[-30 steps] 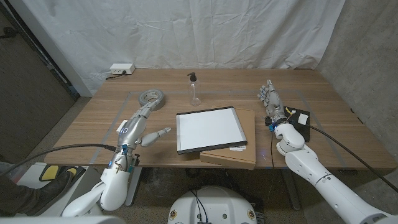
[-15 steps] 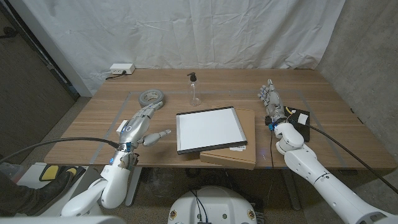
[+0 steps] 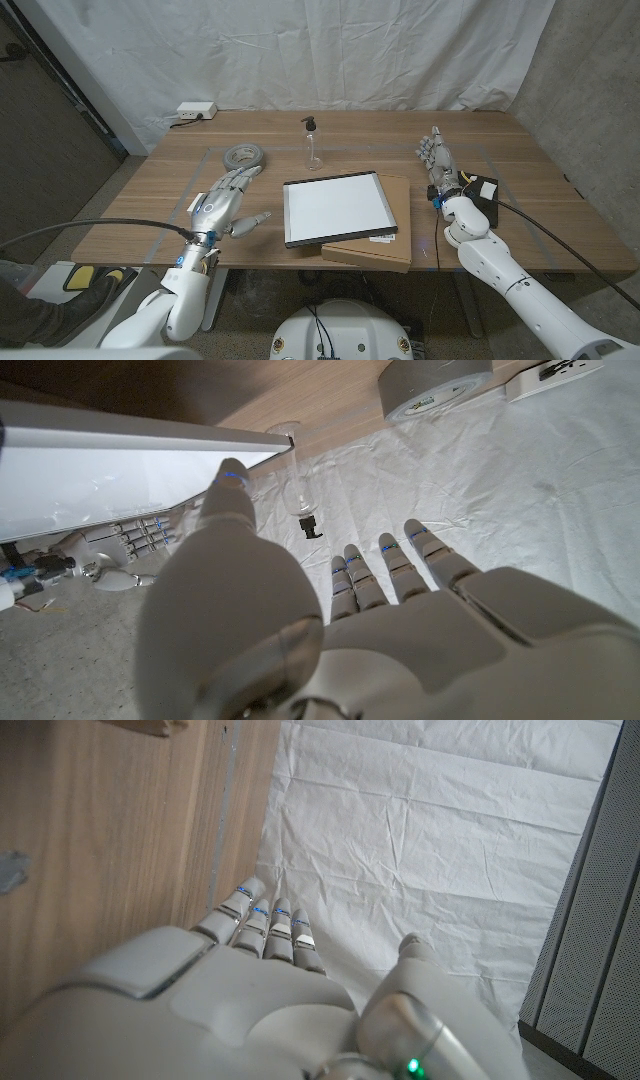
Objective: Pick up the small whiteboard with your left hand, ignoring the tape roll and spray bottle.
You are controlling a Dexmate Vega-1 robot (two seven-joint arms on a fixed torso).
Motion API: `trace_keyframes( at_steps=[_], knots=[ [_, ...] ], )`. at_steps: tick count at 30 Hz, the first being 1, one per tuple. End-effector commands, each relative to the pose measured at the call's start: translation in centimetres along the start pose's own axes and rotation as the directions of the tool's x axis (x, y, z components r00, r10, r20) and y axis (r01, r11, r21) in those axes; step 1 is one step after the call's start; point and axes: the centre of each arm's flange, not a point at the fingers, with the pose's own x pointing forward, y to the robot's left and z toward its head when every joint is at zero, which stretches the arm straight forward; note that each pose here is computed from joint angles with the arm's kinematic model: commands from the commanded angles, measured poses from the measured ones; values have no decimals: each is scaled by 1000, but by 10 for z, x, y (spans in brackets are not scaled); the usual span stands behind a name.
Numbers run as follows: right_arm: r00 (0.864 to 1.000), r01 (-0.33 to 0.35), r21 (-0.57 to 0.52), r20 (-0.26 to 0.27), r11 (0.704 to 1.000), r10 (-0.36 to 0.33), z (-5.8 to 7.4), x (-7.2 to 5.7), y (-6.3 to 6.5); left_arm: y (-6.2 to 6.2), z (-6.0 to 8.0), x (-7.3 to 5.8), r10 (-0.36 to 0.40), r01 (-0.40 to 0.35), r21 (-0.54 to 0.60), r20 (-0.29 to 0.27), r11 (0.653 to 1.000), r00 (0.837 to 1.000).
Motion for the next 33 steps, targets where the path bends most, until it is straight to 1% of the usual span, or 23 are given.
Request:
trace_keyframes(
  at_steps=[1, 7, 12, 17, 27, 30, 33],
  knots=[
    [1000, 10, 6, 3, 1000, -10, 2, -4, -1, 1, 6, -8, -16, 18, 115, -18, 993, 1000],
    [1000, 8, 6, 6, 1000, -8, 3, -5, 0, -1, 9, -9, -38, 40, 136, -20, 990, 999],
    [1000, 9, 14, 10, 1000, -9, 4, -6, -1, -3, 14, -9, -61, 63, 172, -15, 983, 998],
    [1000, 17, 12, 3, 1000, -17, 3, -7, -3, -6, 17, -9, -76, 77, 174, -11, 982, 997],
    [1000, 17, 19, 5, 1000, -17, 3, -8, -6, -20, 28, -7, -128, 123, 189, 15, 974, 992],
    [1000, 18, 24, 12, 1000, -18, 4, -9, -7, -24, 32, -8, -128, 120, 201, 25, 972, 991],
    [1000, 24, 21, 8, 999, -24, 4, -10, -8, -29, 33, -10, -115, 105, 214, 35, 971, 993]
  ],
)
